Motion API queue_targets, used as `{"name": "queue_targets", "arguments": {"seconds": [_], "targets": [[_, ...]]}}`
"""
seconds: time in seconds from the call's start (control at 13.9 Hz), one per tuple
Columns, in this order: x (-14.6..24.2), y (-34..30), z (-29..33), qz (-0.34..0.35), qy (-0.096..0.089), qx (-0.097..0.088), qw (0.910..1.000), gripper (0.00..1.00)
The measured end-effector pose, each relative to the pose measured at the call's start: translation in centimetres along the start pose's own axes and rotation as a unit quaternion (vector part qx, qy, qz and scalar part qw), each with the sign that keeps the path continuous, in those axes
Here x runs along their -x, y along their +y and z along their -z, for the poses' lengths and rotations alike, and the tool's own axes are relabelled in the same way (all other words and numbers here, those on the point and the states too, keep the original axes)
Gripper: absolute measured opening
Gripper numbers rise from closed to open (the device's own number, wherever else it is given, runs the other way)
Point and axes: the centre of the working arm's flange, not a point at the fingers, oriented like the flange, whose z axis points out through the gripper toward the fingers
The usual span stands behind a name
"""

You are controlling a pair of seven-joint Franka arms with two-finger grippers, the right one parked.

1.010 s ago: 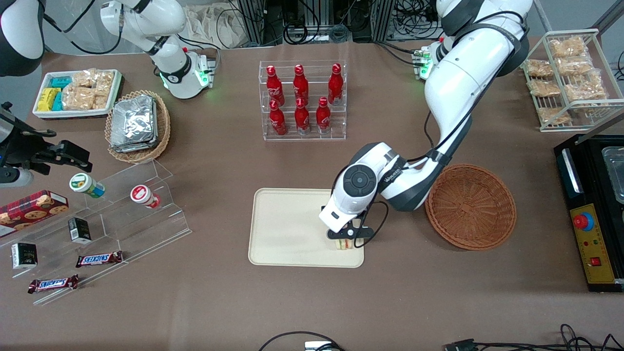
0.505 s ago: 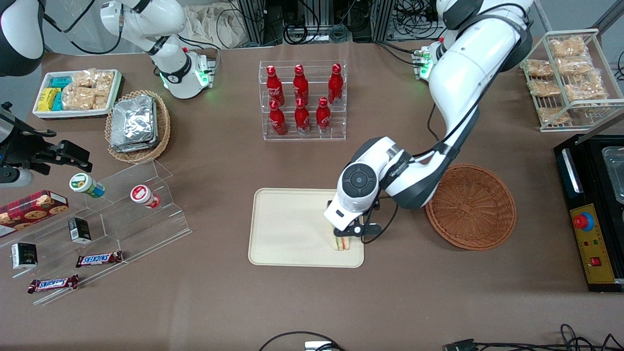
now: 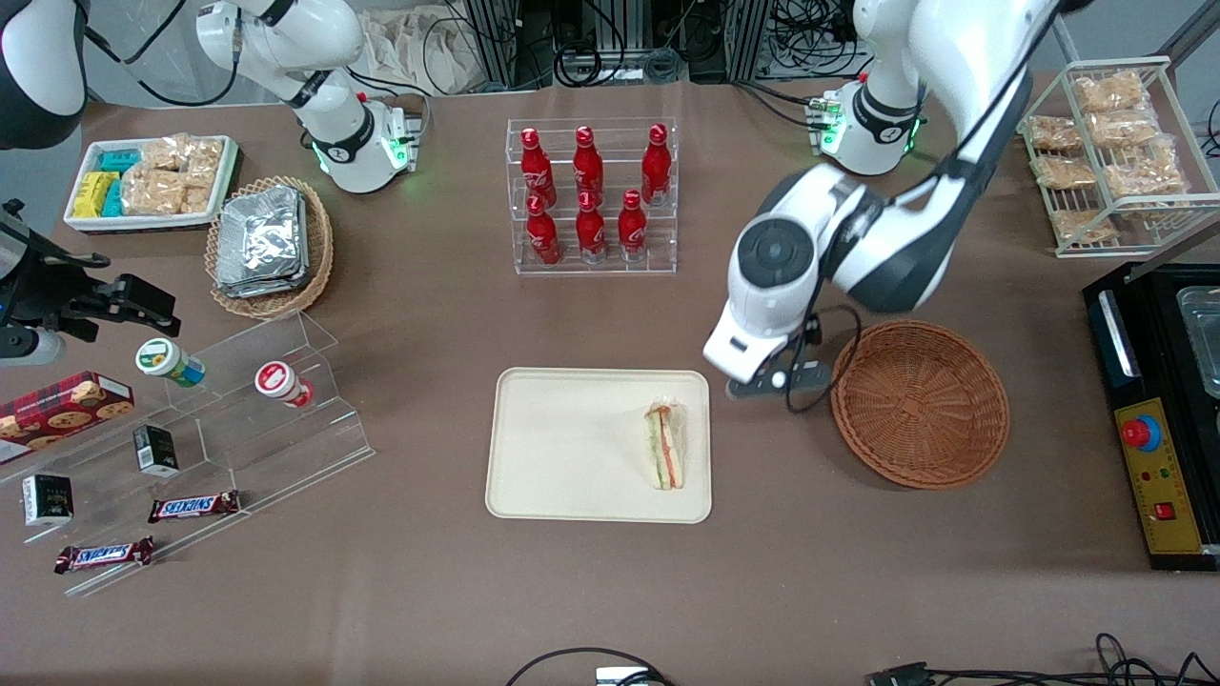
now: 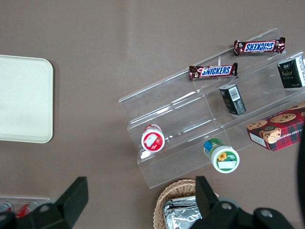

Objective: Place sandwich from basket to tray

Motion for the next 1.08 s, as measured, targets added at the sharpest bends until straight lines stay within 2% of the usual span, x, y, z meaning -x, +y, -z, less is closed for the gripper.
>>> {"name": "queue_targets", "arguments": {"seconds": [0.07,0.22,0.36,0.65,0.94,1.08], "targets": [[1.6,-1.0,0.8,0.007,0.003,-0.003,1.0000,0.99],[2.1,-4.2,2.7,0.013,0.005,-0.004,0.9999,0.99],[0.6,-8.3,4.4,0.007,-0.006,-0.003,1.0000,1.00],[-4.0,-16.6,6.7,0.024,-0.007,0.014,0.9996,1.00],[-6.1,-23.2,7.4,0.002,-0.034,0.030,0.9990,1.00],[-6.7,-26.5,7.0,-0.016,-0.050,0.050,0.9974,1.00]]}}
